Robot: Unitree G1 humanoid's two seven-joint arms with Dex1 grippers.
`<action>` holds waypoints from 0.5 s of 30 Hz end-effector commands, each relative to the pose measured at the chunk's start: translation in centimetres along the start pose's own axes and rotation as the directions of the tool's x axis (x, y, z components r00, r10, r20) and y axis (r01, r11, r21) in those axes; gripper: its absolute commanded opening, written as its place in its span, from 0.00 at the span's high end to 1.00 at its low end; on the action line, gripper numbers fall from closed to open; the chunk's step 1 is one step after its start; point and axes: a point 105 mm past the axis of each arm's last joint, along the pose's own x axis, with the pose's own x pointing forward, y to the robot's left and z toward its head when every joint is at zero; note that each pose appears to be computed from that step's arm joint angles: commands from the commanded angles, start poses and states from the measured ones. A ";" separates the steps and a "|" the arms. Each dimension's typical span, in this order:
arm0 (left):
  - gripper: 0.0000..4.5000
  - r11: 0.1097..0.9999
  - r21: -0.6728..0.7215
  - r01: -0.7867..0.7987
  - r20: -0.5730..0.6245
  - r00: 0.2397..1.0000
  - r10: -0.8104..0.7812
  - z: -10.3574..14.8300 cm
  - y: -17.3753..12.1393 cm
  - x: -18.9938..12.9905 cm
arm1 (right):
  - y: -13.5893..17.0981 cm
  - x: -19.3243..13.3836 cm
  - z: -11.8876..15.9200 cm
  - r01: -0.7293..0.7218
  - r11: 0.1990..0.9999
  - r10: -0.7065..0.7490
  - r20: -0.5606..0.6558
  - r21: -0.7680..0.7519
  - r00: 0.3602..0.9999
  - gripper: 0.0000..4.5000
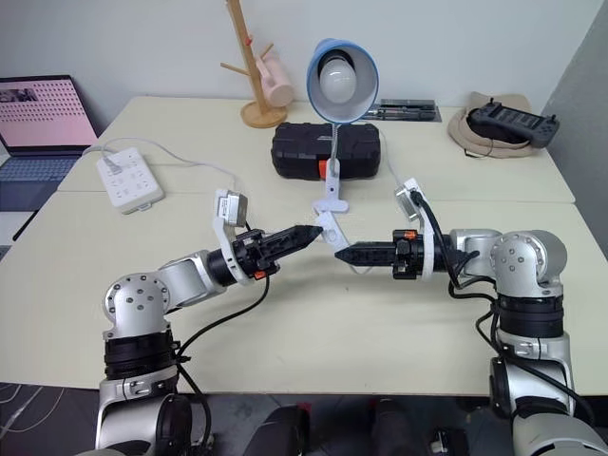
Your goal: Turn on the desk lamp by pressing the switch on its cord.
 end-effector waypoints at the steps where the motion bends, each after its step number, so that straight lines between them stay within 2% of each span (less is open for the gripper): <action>1: 0.00 0.998 -0.005 0.063 0.037 0.997 -0.063 0.4 -1.4 0.9 | 1.0 0.0 0.2 -0.024 0.999 0.024 0.004 -0.036 1.000 0.92; 15: 0.00 0.996 -0.024 0.085 0.018 0.996 -0.085 -0.6 -2.3 1.5 | 1.3 0.2 0.1 -0.031 0.999 0.031 -0.001 -0.035 1.000 0.92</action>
